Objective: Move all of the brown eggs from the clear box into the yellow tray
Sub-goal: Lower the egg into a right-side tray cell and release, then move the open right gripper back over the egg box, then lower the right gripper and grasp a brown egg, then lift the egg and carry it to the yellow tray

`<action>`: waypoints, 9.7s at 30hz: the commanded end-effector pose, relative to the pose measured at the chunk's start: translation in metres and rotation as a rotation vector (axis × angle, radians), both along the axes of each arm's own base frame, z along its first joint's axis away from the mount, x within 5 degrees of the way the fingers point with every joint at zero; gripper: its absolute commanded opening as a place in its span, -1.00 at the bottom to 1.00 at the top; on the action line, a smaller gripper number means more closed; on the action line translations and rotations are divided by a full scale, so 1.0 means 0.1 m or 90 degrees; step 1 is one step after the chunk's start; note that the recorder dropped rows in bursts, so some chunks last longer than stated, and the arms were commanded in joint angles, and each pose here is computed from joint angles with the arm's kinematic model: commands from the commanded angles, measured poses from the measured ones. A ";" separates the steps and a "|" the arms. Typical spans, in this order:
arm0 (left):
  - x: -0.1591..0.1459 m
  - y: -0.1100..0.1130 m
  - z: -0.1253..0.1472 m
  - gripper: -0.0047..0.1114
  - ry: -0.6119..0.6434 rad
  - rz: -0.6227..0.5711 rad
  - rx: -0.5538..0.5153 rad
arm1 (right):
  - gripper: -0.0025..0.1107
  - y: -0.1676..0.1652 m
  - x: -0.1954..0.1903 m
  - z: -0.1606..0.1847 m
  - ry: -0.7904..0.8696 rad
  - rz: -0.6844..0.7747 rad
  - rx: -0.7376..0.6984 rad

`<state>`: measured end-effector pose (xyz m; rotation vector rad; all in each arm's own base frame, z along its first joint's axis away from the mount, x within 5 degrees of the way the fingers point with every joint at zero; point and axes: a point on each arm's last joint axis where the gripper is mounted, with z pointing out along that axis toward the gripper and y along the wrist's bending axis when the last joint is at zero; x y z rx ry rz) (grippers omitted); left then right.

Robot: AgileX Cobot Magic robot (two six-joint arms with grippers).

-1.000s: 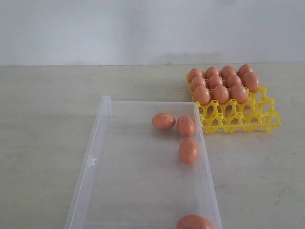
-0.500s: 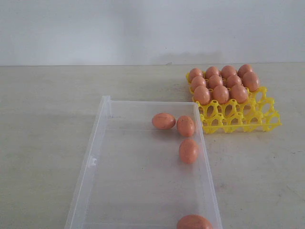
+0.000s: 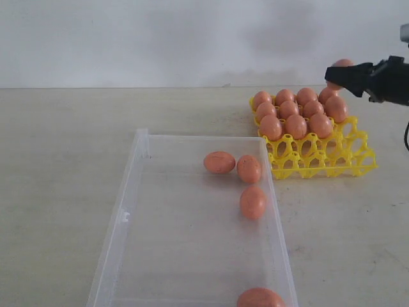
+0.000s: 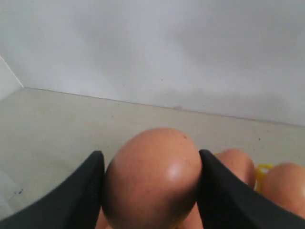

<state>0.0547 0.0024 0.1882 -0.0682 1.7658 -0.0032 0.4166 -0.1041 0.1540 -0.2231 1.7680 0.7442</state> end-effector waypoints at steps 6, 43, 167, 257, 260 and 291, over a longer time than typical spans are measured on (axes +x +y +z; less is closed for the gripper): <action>0.00 0.00 0.00 -0.85 -0.004 0.002 0.000 | -0.96 -0.71 -0.29 -0.37 0.009 -0.064 0.040; 0.00 0.00 0.00 -0.85 -0.004 0.002 0.000 | -0.96 -0.22 -0.12 -0.36 0.124 0.015 -0.206; 0.00 0.00 0.00 -0.85 -0.004 0.002 0.000 | -0.03 3.04 -1.15 0.55 0.491 0.524 -0.706; 0.00 0.00 0.00 -0.85 -0.004 0.002 0.000 | -0.96 1.91 -1.20 0.87 0.144 -0.385 -0.027; 0.00 0.00 0.00 -0.85 -0.004 0.002 0.000 | -0.96 1.40 -1.25 0.83 0.108 -0.545 0.086; 0.00 0.00 0.00 -0.85 -0.004 0.002 0.000 | -0.96 1.23 -0.34 -0.18 0.080 0.182 -0.095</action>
